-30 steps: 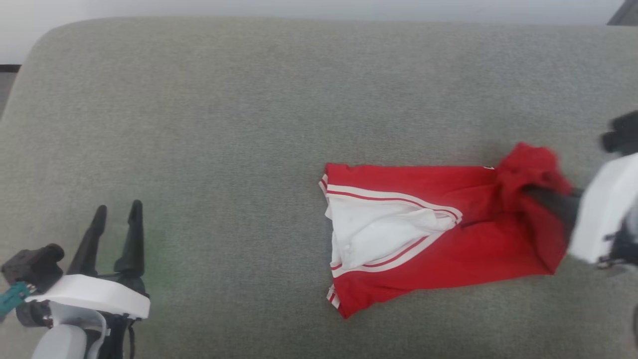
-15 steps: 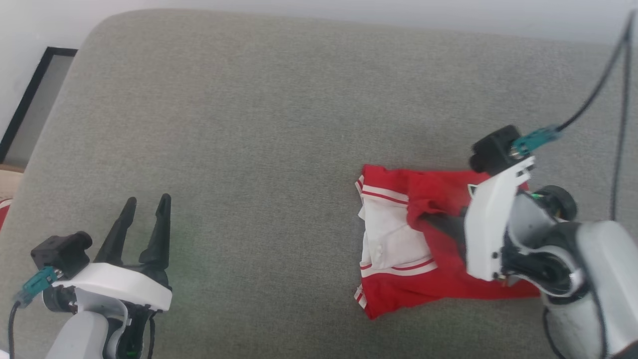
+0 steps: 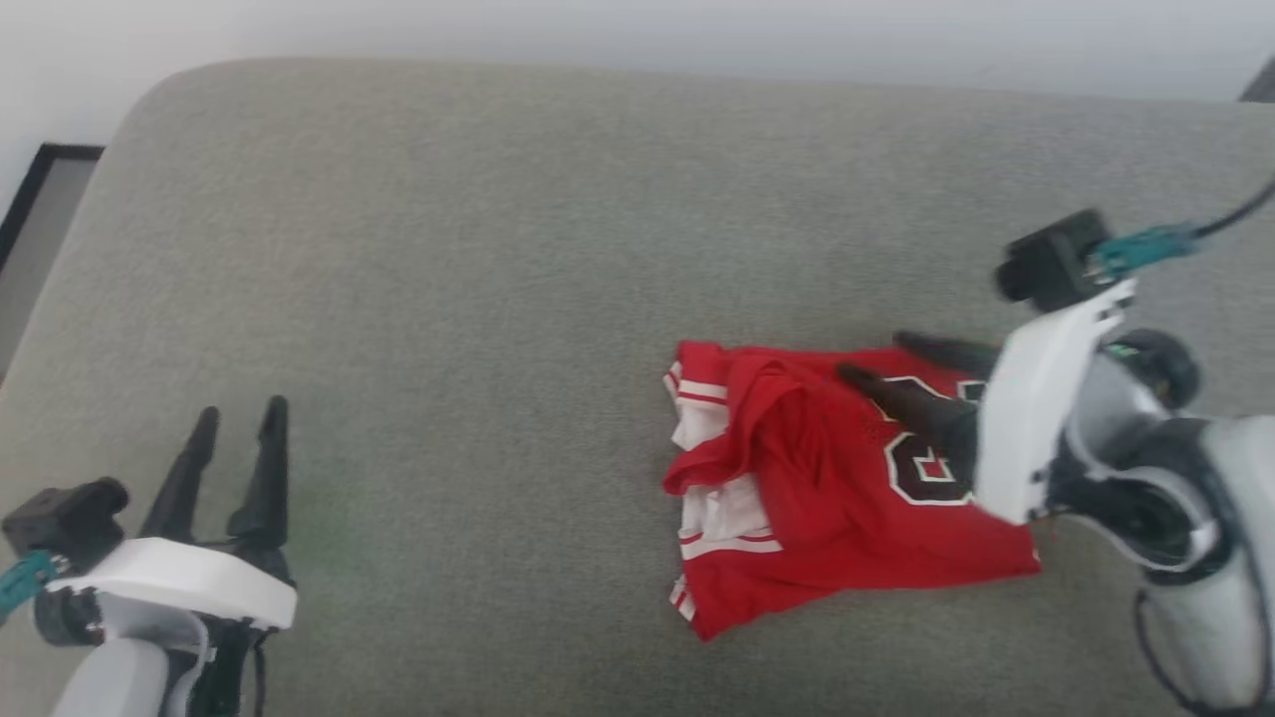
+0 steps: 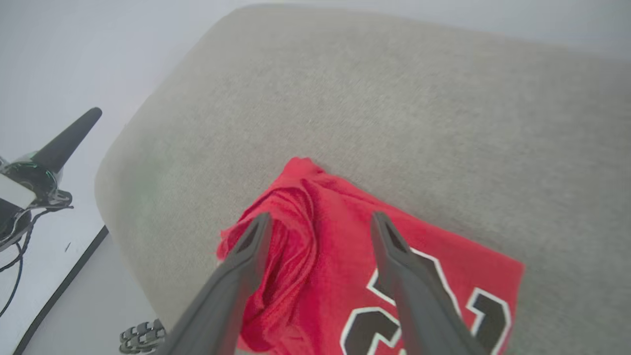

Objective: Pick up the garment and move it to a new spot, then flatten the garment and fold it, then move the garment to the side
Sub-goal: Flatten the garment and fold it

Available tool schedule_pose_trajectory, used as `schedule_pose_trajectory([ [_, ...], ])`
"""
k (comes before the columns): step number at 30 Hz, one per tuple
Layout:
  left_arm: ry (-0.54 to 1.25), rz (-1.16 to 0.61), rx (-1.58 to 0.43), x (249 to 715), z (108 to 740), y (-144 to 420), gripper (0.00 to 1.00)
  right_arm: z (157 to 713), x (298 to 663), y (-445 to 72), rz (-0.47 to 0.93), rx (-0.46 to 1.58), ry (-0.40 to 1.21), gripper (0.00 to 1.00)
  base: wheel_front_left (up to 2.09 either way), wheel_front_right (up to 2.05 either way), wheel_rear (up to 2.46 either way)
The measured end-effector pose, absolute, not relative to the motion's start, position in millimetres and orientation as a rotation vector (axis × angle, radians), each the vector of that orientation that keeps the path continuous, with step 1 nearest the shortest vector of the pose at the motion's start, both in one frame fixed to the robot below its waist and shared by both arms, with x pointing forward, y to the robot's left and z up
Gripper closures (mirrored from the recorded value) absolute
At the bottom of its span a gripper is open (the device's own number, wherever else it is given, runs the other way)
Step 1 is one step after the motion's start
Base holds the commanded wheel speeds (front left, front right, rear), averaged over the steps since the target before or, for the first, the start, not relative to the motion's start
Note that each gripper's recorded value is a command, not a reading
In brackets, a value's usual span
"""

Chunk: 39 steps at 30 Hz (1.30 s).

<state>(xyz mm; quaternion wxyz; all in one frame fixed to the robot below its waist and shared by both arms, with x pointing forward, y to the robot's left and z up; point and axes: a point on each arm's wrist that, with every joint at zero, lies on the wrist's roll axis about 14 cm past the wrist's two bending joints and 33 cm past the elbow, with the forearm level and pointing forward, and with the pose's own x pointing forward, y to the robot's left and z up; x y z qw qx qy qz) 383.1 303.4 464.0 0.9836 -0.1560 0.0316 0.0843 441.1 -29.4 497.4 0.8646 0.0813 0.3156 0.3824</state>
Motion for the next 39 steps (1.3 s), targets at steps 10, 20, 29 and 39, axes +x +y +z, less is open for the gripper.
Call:
schedule_pose_trajectory([
  [10, 0.034, 0.124, -0.298, 397.0, 473.7, 294.6, 0.00, 543.4, 462.5, -133.8, 0.493, 0.169, 0.356, 0.00, 0.00, 0.00, 0.00],
  [20, 0.027, 0.059, -0.248, 407.4, 479.5, 279.3, 0.00, 548.8, 436.1, -219.5, 0.231, 0.172, 0.114, 0.00, 0.00, 0.00, 0.00],
  [29, 0.004, 0.039, -0.221, 403.6, 488.9, 274.7, 0.00, 530.3, 408.6, -259.4, 0.096, 0.172, 0.012, 0.00, 0.00, 0.00, 0.00],
  [39, -0.008, 0.089, -0.185, 380.2, 493.3, 293.8, 0.00, 515.3, 399.9, -267.9, 0.057, 0.171, -0.008, 0.00, 0.00, 0.00, 0.00],
])
